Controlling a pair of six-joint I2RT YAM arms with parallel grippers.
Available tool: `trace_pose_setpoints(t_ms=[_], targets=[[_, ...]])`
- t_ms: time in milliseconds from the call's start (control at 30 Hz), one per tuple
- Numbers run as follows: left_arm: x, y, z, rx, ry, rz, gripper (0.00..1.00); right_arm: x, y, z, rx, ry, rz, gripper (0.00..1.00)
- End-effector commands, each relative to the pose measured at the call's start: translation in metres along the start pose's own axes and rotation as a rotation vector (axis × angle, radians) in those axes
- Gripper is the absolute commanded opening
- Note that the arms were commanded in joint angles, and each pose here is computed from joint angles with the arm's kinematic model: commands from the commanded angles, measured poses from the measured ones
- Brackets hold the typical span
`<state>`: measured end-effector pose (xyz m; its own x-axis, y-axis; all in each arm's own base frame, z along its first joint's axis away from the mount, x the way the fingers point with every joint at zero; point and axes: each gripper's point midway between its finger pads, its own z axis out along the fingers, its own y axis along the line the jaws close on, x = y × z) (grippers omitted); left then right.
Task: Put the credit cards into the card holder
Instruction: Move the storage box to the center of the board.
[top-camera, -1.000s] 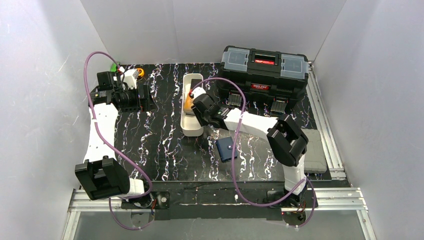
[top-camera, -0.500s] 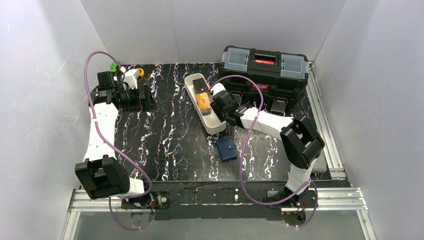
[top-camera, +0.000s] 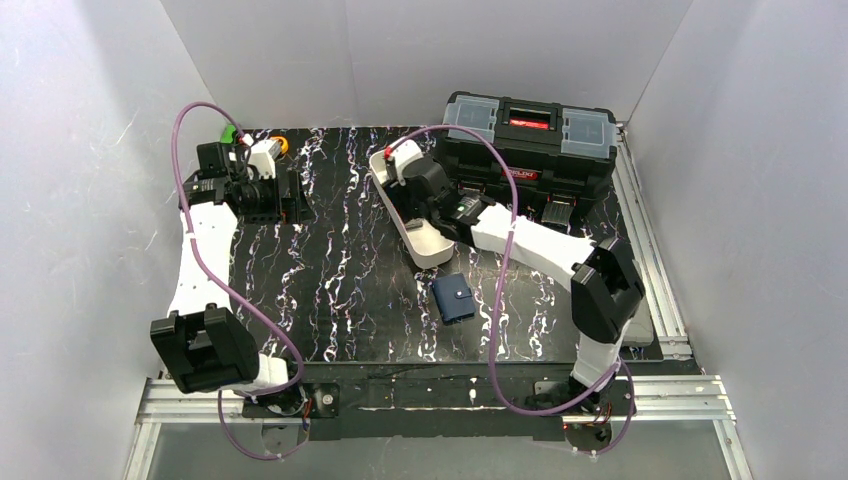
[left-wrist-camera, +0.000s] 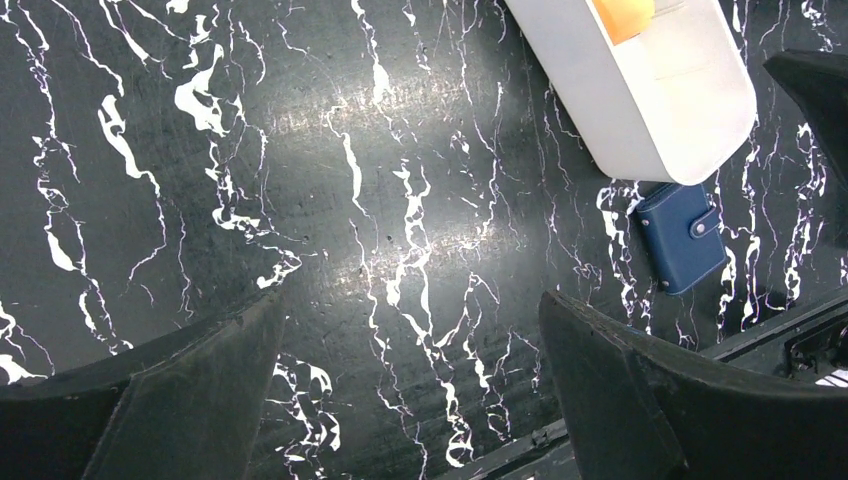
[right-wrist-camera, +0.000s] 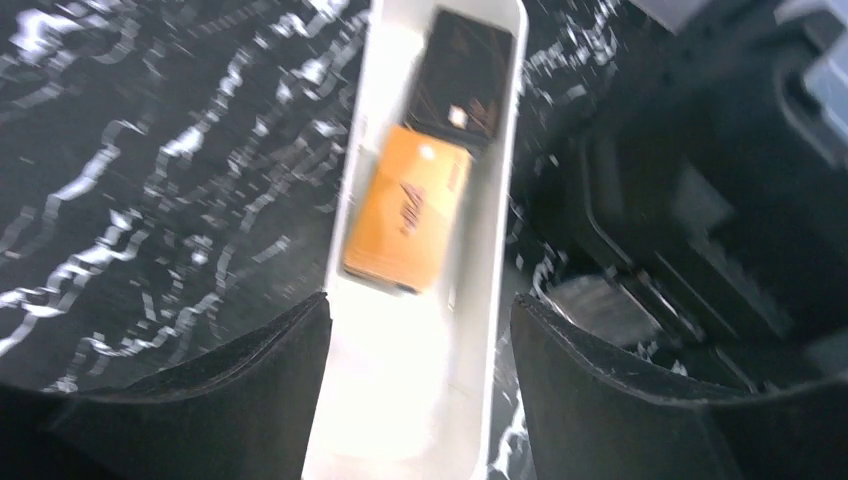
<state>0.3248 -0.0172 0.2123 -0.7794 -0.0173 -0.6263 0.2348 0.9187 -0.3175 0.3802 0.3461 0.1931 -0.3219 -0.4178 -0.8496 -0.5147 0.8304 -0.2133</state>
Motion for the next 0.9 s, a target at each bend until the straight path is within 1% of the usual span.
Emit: trace_pose_setpoints(t_ms=[0, 133, 300, 500, 633, 867], targets=[[-0.009, 0.003, -0.005, -0.02, -0.009, 0.0, 0.98, -0.018, 0.028, 0.019, -0.08, -0.04, 0.004, 0.73], [-0.016, 0.002, -0.006, -0.021, -0.024, -0.003, 0.98, -0.011, 0.034, 0.04, -0.072, -0.027, -0.024, 0.7], [-0.021, 0.003, -0.008, -0.029, -0.035, -0.003, 0.98, -0.008, 0.041, 0.049, -0.09, 0.006, -0.023, 0.67], [-0.023, 0.004, -0.009, -0.036, -0.041, 0.002, 0.98, 0.01, 0.051, 0.05, -0.126, 0.047, -0.007, 0.64], [-0.023, 0.004, -0.009, -0.036, -0.042, 0.0, 0.98, 0.025, 0.062, 0.05, -0.15, 0.077, 0.007, 0.58], [-0.023, 0.004, -0.01, -0.043, -0.049, 0.005, 0.98, 0.045, 0.079, 0.048, -0.161, 0.107, -0.023, 0.53]])
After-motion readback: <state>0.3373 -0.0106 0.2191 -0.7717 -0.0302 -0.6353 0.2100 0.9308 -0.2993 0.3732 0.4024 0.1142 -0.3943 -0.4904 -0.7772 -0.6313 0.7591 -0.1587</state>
